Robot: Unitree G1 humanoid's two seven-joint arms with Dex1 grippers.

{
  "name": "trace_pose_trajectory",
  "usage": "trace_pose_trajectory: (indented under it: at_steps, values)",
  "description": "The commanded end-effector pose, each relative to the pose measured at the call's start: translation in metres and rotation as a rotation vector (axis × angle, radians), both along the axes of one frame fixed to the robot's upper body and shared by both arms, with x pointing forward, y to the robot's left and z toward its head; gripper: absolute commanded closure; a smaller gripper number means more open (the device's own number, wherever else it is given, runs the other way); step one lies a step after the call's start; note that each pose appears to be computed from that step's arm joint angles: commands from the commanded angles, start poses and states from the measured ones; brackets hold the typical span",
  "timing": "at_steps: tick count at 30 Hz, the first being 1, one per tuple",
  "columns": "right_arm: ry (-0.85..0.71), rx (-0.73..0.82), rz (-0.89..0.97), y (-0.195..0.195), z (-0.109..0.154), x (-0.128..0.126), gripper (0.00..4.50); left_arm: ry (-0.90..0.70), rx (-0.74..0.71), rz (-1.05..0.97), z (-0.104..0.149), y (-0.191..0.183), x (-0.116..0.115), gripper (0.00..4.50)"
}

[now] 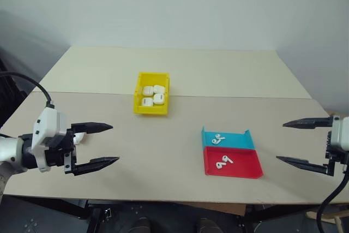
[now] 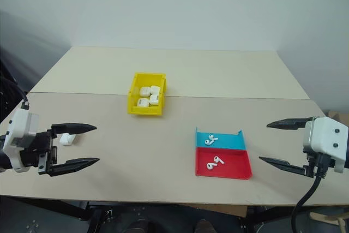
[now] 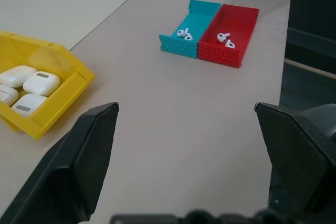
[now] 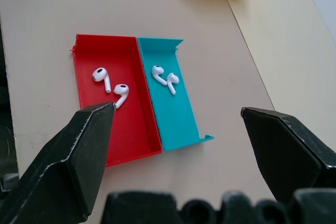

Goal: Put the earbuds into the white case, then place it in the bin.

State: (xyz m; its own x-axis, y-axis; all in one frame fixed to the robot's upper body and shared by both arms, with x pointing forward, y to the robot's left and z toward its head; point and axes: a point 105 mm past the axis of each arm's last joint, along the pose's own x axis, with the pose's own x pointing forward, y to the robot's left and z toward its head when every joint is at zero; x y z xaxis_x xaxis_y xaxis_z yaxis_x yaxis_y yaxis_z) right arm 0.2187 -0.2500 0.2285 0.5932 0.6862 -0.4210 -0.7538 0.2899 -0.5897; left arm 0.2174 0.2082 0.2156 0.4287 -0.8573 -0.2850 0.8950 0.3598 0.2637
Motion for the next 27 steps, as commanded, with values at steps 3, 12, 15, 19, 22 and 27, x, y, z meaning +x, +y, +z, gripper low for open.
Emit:
trace_pose_trajectory:
  at_steps: [3, 12, 15, 19, 22, 27]
  values:
    - [-0.062, -0.023, 0.01, 0.001, 0.008, 0.002, 0.04, -0.033, 0.033, -0.011, 0.004, -0.003, 0.0, 0.0]
    - [-0.068, -0.025, 0.005, 0.001, 0.005, 0.004, 0.04, -0.029, 0.05, -0.025, 0.002, -0.001, -0.001, 0.0]
    - [-0.051, -0.023, 0.006, 0.0, 0.005, 0.003, 0.04, -0.029, 0.095, -0.013, 0.0, 0.007, 0.0, 0.0]
    - [-0.05, -0.025, -0.009, -0.001, 0.005, 0.007, 0.04, -0.012, 0.204, 0.076, -0.001, 0.042, 0.011, 0.0]
    - [-0.053, -0.023, -0.021, -0.003, 0.006, 0.01, 0.04, 0.015, 0.308, 0.102, 0.004, 0.07, 0.015, 0.0]
    - [-0.045, -0.036, -0.028, -0.003, 0.002, 0.016, 0.04, 0.108, 0.53, 0.093, 0.004, 0.112, 0.023, 0.0]
